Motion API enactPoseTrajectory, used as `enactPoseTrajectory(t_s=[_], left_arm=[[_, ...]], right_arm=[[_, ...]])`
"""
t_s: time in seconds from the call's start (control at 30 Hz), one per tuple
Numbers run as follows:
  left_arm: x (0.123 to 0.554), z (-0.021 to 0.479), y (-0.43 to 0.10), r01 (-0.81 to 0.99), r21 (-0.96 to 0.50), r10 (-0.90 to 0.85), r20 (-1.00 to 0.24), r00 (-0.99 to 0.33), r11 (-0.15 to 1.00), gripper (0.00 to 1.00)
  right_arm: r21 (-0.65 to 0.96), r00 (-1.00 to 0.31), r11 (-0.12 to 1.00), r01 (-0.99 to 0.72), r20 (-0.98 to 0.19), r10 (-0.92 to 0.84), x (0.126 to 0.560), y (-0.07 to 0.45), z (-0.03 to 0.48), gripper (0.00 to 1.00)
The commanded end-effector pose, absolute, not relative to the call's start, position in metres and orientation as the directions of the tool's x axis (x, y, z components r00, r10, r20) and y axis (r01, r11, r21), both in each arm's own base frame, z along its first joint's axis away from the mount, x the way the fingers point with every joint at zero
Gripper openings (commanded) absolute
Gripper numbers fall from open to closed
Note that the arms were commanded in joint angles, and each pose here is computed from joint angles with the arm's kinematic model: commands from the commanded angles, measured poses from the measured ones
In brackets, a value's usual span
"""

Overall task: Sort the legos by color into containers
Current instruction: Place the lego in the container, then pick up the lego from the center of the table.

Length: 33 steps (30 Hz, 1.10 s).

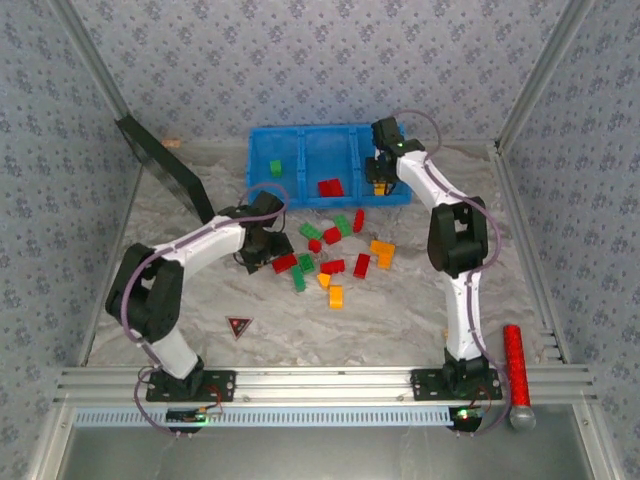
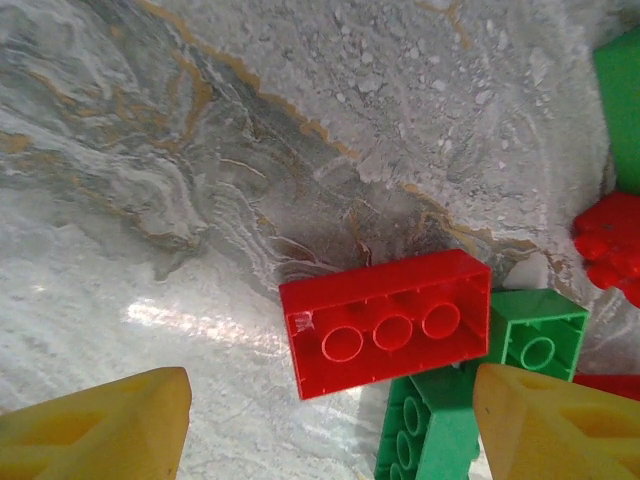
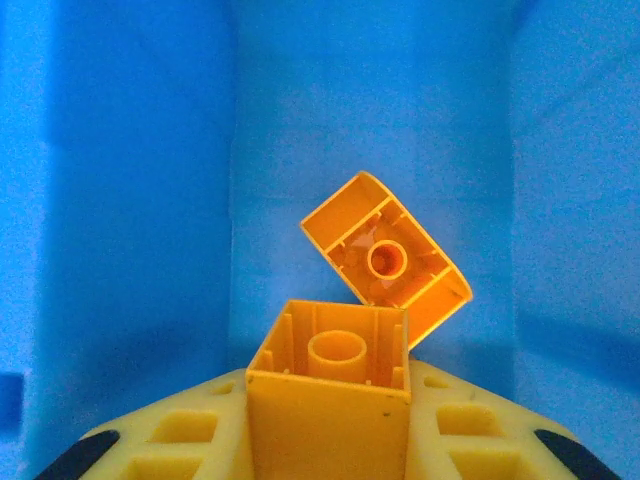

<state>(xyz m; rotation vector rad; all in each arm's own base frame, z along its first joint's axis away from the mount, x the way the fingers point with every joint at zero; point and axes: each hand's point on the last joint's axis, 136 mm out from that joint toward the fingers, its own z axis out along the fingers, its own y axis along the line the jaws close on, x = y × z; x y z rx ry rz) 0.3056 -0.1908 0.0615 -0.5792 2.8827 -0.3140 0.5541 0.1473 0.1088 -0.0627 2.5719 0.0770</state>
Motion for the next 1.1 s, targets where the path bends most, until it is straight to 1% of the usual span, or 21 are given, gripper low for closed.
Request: enactPoseTrajectory(t_s=[0.0,0.27,0.47,0.53,0.83,1.07], left_arm=[[0.315,0.066,-0.207,-0.348,-0.268,-0.39,-0.124,-0.912,0.898,0.75],[0.321,0.055,-0.214,-0.34,-0.248,-0.372,-0.095,-0.923,0.907,0.78],[0.315,0.047,-0.215,-0.337,-0.221,-0.357,-0.055,-0.933,0.915,0.8],[0.313,0.045,-0.214,-0.339,-0.214,-0.356,-0.048,-0.933,0.916,0.81],[0.309,0.037,-0.216,-0.333,-0.198,-0.343,-0.022,-0.939,0.922,0.81],[0.307,0.022,-0.219,-0.341,-0.182,-0.347,0.0,-0.938,0.922,0.78]], right_arm=[[0.045,-0.836,0.996,-0.079,-0.547,-0.042,0.563,0.145,0.114,0.33],[0.053,-0.835,0.993,-0.102,-0.547,-0.057,0.566,0.147,0.113,0.43],[0.06,-0.836,0.993,-0.106,-0.547,-0.056,0.565,0.145,0.116,0.54],[0.065,-0.833,0.992,-0.11,-0.551,-0.056,0.565,0.145,0.119,0.56],[0.084,-0.807,0.988,-0.13,-0.587,-0.056,0.562,0.148,0.147,0.58],[0.094,-0.782,0.987,-0.132,-0.621,-0.045,0.541,0.143,0.182,0.58]])
